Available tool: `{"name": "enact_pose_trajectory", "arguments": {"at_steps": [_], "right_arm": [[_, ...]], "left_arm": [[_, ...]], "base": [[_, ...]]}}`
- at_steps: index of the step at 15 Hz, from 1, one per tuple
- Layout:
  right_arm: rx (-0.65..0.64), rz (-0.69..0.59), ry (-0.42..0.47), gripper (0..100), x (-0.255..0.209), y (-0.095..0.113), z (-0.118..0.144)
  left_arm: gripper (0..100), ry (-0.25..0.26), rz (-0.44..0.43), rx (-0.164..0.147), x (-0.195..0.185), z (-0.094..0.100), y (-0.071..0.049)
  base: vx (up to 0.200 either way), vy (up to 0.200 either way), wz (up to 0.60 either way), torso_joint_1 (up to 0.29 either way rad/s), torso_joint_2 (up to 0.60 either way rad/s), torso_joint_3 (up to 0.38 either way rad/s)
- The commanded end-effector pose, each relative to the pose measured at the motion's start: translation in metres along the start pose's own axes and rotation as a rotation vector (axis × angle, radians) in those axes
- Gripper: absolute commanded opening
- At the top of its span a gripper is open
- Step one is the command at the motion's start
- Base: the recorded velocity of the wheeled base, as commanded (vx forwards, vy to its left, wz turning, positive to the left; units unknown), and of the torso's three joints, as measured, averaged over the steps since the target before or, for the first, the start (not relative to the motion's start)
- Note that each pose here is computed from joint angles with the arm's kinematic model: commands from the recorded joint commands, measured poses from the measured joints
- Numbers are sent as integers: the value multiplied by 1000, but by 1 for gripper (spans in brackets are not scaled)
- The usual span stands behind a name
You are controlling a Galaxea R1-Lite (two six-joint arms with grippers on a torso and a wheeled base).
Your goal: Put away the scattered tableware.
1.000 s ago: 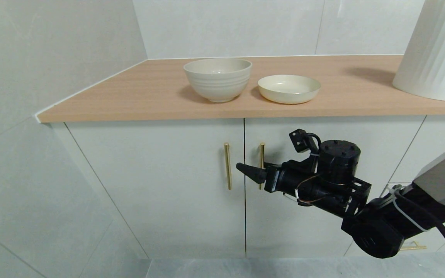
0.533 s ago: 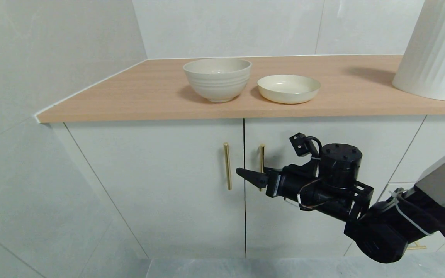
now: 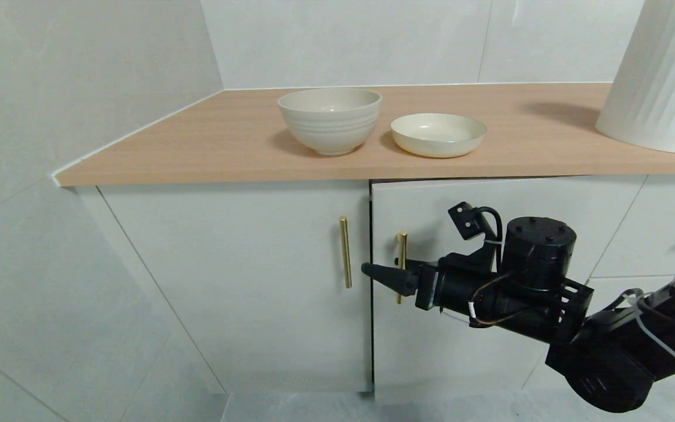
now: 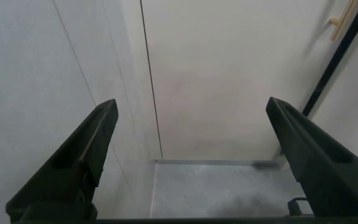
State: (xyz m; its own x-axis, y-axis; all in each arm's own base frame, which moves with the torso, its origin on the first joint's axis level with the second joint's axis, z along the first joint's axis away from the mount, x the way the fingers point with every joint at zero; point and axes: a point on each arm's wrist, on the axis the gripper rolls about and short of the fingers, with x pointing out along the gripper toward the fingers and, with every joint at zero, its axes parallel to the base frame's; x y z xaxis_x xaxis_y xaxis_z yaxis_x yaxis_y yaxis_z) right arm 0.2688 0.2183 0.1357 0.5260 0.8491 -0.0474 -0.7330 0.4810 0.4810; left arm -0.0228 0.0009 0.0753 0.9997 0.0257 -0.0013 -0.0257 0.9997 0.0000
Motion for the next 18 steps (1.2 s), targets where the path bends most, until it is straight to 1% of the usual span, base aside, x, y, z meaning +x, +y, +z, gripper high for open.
{"name": "enact_pose_trajectory", "arguments": {"at_steps": [1, 4, 8, 9, 10, 11, 14, 15, 18], "right_arm": [[-4, 30, 3, 100, -15, 12, 9], [23, 71, 105, 100, -33, 23, 7], [33, 79, 136, 100, -48, 29, -1], [42, 101, 166, 100, -58, 31, -6], [39, 134, 170, 100, -64, 35, -4], [37, 138, 167, 100, -66, 36, -3], [18, 165, 136, 100, -88, 50, 3], [21, 171, 145, 100, -95, 54, 0], [30, 164, 168, 100, -100, 53, -8]], "left_arm": [[100, 0, 0, 0, 0, 0, 0], [100, 0, 0, 0, 0, 0, 0], [100, 0, 0, 0, 0, 0, 0], [100, 0, 0, 0, 0, 0, 0], [100, 0, 0, -2, 0, 0, 0], [100, 0, 0, -2, 0, 0, 0], [100, 0, 0, 3, 0, 0, 0], [100, 0, 0, 6, 0, 0, 0], [100, -1, -1, 9, 0, 0, 0]], "base": [[0, 0, 0, 0, 0, 0], [0, 0, 0, 0, 0, 0], [0, 0, 0, 0, 0, 0], [0, 0, 0, 0, 0, 0], [0, 0, 0, 0, 0, 0], [0, 0, 0, 0, 0, 0], [0, 0, 0, 0, 0, 0], [0, 0, 0, 0, 0, 0], [0, 0, 0, 0, 0, 0]]}}
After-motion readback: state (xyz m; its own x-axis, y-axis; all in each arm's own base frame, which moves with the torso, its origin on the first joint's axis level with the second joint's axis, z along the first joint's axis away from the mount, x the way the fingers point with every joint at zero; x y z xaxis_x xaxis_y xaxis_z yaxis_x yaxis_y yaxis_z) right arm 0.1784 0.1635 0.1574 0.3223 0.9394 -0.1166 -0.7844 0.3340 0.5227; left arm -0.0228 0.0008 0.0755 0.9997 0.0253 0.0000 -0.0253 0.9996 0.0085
